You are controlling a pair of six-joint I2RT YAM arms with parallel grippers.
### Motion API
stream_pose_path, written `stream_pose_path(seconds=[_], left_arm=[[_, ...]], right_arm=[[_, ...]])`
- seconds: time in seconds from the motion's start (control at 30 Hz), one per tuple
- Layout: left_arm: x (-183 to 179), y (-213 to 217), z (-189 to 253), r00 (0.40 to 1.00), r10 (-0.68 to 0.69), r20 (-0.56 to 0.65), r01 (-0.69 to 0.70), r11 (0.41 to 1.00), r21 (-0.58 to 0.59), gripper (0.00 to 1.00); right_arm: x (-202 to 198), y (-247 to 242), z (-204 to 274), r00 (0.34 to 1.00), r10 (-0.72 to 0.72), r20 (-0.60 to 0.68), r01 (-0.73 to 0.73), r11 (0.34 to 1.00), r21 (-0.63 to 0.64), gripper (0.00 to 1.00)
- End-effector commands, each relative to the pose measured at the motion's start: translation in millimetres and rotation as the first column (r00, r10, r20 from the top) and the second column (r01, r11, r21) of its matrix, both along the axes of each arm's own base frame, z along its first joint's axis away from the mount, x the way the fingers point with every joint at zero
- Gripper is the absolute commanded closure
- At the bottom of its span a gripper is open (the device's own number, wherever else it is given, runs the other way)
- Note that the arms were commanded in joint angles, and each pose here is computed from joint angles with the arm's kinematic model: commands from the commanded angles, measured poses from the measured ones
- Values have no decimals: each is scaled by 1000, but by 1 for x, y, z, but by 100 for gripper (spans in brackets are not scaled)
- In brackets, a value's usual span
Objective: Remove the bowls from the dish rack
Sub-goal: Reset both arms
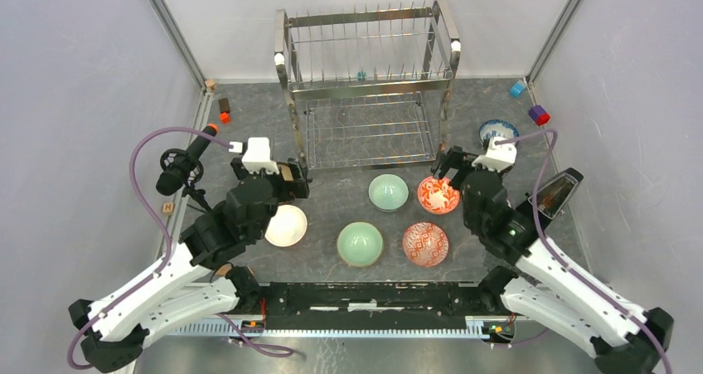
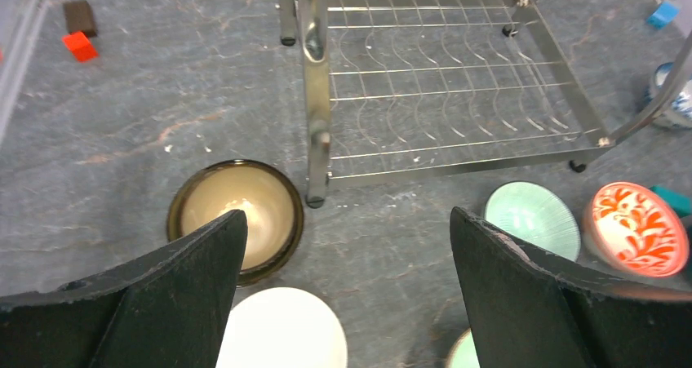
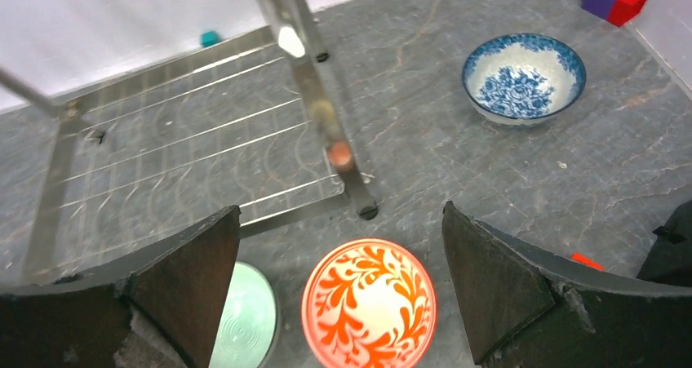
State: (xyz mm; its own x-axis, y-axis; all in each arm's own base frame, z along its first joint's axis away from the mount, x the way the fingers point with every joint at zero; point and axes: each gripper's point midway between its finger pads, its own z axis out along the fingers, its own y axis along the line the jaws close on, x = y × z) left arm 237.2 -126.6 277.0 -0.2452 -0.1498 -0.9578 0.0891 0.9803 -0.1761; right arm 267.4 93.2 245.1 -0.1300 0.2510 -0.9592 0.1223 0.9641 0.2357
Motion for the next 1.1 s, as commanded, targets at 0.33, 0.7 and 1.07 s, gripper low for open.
stream_pose_path(seconds=[0.33, 0.7, 1.07], left_arm=[[54, -11, -6, 996, 54, -74, -45, 992, 115, 0], [108, 4, -77, 945, 175, -276, -164, 984, 64, 21], [144, -11, -93, 957, 141, -254, -122, 989, 90, 52]], right_arm=[[8, 36, -30, 959, 272, 75, -281, 949, 145, 2], [-18, 25, -46, 945, 315, 91, -325, 937, 128, 3], [-27, 27, -32, 927, 351, 134, -368, 921, 128, 3]])
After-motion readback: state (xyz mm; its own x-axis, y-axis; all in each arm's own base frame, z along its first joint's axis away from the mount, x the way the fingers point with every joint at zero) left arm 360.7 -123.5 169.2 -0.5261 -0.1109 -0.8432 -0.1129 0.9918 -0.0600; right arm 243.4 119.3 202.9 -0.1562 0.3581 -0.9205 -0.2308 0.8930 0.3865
